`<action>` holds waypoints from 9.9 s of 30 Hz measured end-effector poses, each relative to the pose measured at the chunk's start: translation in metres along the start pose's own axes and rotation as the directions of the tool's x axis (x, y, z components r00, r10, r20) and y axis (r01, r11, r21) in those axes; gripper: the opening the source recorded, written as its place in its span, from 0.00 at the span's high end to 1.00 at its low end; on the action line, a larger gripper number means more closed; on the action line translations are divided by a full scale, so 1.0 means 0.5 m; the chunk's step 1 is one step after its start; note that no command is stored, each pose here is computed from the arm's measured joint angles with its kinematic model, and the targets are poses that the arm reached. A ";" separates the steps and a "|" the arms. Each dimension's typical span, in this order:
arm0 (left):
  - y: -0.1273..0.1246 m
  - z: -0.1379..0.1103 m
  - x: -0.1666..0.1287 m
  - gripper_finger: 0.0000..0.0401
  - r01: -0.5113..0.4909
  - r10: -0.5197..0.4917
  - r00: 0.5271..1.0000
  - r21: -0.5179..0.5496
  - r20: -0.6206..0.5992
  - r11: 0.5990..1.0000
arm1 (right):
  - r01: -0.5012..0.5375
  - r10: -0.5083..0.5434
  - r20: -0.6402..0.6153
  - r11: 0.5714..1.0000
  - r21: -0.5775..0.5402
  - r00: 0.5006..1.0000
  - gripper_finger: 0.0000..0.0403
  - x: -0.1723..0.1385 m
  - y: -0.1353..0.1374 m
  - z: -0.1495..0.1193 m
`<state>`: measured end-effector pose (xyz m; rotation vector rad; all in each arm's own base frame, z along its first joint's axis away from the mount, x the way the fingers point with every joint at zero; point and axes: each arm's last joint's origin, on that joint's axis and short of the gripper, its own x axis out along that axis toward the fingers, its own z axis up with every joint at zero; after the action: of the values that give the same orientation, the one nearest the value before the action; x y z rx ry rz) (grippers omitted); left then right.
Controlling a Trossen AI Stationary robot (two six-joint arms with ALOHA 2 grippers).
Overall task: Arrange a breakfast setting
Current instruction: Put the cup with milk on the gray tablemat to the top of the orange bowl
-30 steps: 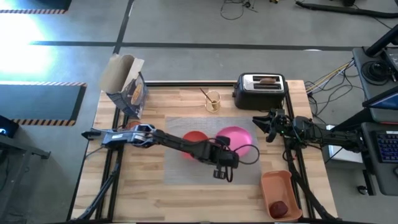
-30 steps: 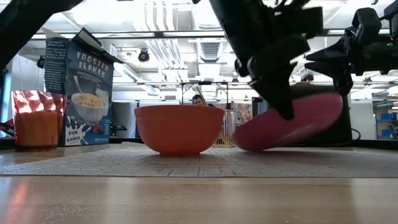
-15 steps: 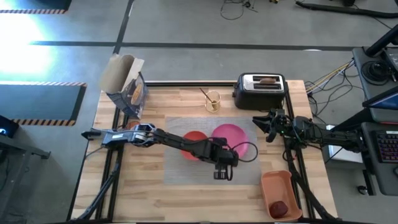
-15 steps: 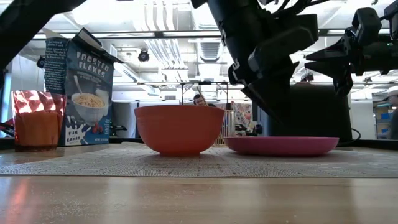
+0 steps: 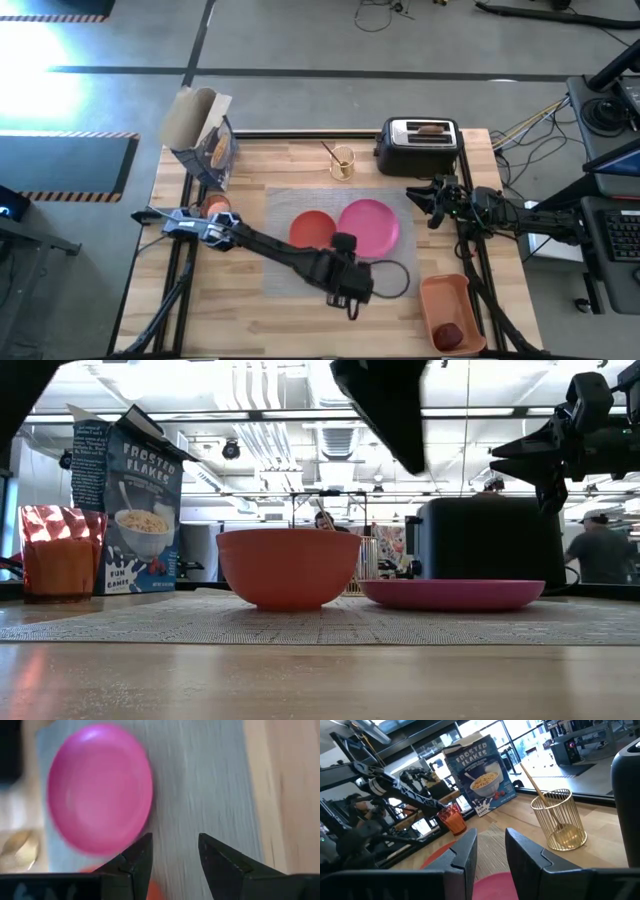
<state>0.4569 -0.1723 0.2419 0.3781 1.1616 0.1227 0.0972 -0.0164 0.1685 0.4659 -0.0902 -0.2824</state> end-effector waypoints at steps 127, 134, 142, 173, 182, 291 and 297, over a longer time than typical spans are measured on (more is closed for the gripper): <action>0.201 -0.607 -0.149 0.98 -0.220 -0.055 0.931 -0.675 -0.360 0.704 | 0.000 0.000 0.000 1.000 0.000 1.000 0.77 0.000 0.000 0.000; 0.200 -0.609 -0.149 0.86 -0.225 -0.054 0.928 -0.671 -0.368 0.706 | 0.000 0.000 0.000 1.000 0.000 1.000 0.77 0.000 0.000 0.000; 0.196 -0.615 -0.138 0.79 -0.228 -0.052 0.925 -0.662 -0.375 0.714 | 0.000 0.000 0.000 1.000 0.000 1.000 0.77 0.000 0.000 0.000; 0.219 -0.559 -0.183 1.00 -0.135 -0.029 0.972 -0.657 -0.232 0.742 | 0.000 0.000 0.000 1.000 0.000 1.000 0.77 0.000 0.000 0.000; 0.254 -0.478 -0.169 1.00 -0.138 0.042 0.978 -0.484 -0.203 0.864 | 0.000 0.000 0.000 1.000 0.000 1.000 0.77 0.000 0.000 0.000; 0.398 -0.268 0.050 0.85 0.146 -0.146 0.989 0.236 -0.014 0.961 | 0.000 0.000 0.000 1.000 0.000 1.000 0.77 0.000 0.000 0.000; 0.396 -0.269 0.049 0.78 0.150 -0.149 0.989 0.153 -0.019 0.977 | 0.000 0.000 0.000 1.000 0.000 1.000 0.77 0.000 0.000 0.000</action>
<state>0.3639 0.0497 0.2441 0.4256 1.2061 -0.0982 0.0972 -0.0164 0.1685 0.4659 -0.0902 -0.2820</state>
